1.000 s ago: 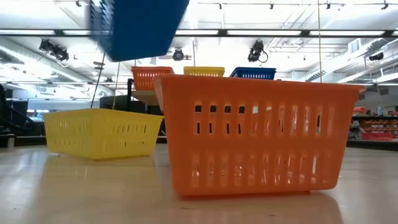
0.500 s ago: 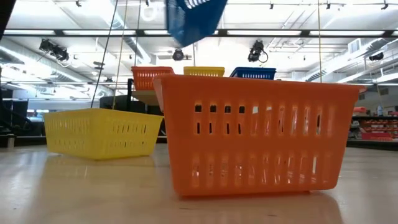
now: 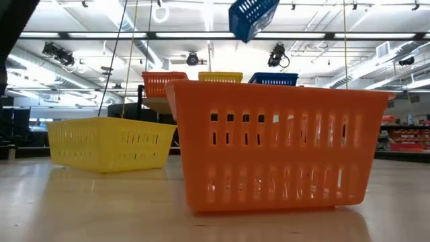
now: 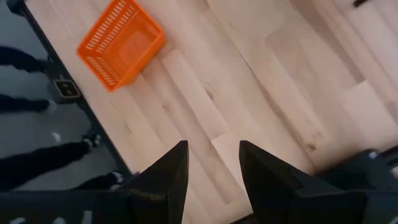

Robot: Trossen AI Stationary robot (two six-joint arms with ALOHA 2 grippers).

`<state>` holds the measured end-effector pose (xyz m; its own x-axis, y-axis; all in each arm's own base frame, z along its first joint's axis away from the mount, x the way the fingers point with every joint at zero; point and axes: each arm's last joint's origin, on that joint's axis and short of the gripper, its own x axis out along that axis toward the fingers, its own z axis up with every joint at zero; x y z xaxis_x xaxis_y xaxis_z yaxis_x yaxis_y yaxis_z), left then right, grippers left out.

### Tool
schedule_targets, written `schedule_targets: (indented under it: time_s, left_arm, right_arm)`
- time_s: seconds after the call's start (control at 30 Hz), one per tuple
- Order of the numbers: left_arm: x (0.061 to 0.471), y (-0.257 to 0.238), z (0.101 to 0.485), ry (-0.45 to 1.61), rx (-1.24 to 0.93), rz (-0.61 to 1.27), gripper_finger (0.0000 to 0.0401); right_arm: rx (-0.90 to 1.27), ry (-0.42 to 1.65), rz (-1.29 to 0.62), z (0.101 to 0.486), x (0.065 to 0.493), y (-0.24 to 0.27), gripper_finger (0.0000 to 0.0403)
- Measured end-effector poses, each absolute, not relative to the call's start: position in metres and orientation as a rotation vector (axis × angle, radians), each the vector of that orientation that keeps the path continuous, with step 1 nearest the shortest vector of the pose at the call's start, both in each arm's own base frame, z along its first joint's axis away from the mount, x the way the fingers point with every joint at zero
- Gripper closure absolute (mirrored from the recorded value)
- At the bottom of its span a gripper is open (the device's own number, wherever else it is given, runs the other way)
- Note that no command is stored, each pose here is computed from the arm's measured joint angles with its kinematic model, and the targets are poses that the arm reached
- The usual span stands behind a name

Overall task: Stack baskets on shelf by color
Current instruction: Stack the blue bin on top of the stacked blue bins on the shelf

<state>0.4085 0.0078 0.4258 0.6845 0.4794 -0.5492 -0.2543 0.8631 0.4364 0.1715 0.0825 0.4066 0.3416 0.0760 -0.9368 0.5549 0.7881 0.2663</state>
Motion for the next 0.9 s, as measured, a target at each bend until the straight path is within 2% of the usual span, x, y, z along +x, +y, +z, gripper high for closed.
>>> schedule_targets:
  time_s: [0.27,0.43,0.9]
  left_arm:
    - [0.423,0.061,0.42,0.64,0.271,0.426,0.0387]
    - [0.437,0.07,0.413,0.584,0.246,0.406,0.0387]
    - [0.453,0.082,0.385,0.661,0.232,0.415,0.0386]
  right_arm:
    - [0.692,1.151,-0.372,0.412,0.16,0.082,0.0254]
    - [0.69,1.128,-0.389,0.413,0.16,0.081,0.0254]
    - [0.651,1.101,-0.394,0.413,0.161,0.08,0.0254]
